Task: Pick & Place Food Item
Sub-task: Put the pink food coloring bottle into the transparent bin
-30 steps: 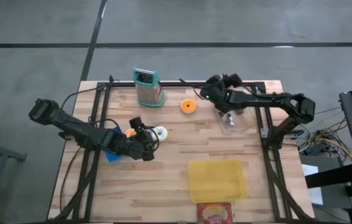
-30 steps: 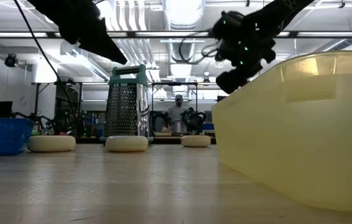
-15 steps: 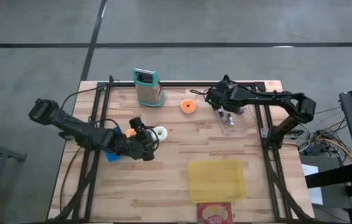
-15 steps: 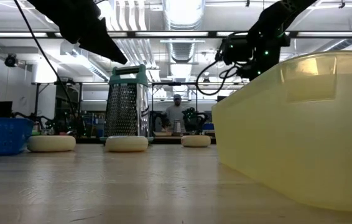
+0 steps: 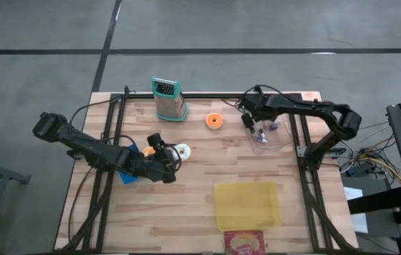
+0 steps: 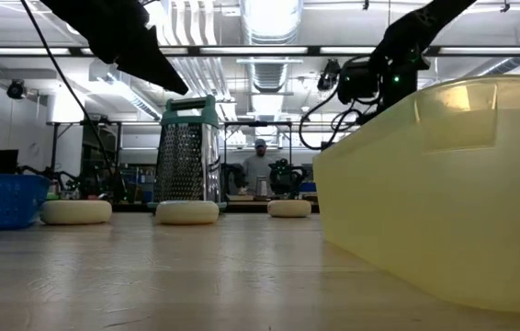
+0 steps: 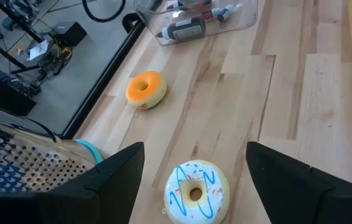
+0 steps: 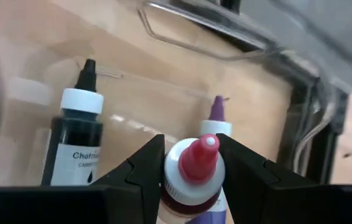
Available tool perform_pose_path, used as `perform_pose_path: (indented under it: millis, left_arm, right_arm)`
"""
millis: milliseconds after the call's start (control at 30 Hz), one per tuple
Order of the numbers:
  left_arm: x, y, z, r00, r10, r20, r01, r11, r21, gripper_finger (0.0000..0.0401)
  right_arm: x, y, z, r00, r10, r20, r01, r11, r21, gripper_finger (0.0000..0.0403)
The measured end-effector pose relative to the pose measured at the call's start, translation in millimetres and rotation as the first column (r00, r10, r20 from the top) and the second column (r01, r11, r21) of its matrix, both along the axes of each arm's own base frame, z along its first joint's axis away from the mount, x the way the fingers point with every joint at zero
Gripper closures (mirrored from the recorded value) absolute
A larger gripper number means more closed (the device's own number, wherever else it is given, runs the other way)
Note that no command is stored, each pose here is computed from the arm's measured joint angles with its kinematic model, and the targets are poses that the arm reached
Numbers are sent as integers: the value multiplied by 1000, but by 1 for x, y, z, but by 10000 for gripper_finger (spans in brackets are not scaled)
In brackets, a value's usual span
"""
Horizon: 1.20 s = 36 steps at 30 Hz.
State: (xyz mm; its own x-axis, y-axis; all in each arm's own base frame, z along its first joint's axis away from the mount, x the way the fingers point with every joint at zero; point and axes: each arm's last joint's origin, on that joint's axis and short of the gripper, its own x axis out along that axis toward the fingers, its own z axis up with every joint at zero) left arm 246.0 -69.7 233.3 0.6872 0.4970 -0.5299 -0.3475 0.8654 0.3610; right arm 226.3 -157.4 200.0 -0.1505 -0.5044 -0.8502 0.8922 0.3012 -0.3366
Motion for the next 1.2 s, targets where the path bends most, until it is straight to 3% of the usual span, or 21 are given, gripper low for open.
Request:
perform_pose_path:
  millis: [267, 833, 1200]
  left_arm:
    - [0, 0, 0, 1000, 4, 4, -4, 1000, -6, 114]
    - [0, 0, 0, 1000, 4, 4, -4, 1000, -6, 114]
    - [0, 0, 0, 1000, 4, 4, -4, 1000, -6, 114]
  right_arm:
    - [-23, -28, -4, 990, -78, 121, 50, 974, 222, 282]
    - [-29, -32, -10, 982, -107, 153, 61, 958, 279, 283]
    - [-23, -42, -39, 991, -79, 112, 39, 948, 317, 278]
